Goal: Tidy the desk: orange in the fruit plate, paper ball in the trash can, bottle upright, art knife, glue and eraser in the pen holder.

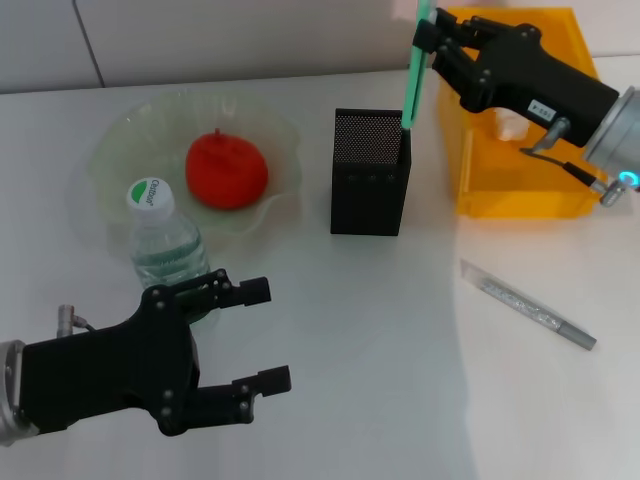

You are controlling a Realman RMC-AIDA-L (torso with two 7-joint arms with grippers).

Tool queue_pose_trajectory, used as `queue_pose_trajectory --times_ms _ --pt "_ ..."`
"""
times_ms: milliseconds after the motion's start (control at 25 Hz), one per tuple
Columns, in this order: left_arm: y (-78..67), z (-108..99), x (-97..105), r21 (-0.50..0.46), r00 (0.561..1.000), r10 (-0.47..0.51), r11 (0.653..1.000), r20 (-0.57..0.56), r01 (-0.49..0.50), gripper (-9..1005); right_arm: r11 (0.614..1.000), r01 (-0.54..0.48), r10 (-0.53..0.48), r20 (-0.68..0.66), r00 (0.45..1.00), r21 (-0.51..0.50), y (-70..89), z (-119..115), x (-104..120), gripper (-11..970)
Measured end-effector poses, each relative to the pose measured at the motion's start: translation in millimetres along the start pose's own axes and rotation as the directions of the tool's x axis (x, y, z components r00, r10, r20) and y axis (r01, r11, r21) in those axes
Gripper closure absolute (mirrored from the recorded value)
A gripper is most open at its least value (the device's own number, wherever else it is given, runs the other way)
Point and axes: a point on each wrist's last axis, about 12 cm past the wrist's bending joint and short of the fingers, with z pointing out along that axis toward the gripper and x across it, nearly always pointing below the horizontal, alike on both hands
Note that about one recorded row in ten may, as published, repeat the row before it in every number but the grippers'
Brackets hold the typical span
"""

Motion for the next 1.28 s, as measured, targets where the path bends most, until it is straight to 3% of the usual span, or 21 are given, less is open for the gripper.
queue_pose_trajectory --times_ms 440,1280 --pt "-5.2 -0.2 3.6 0.010 1.000 0.000 1.000 0.011 0.000 197 1.000 0.009 -0.010 -0.049 0.999 -0.013 4.5 20.1 17.7 789" --pt "-5.3 -0.4 3.7 0.008 1.000 0.009 1.000 0.012 -0.009 197 1.000 0.003 -0.003 -0.109 0.994 -0.003 8.9 17.0 33.0 768"
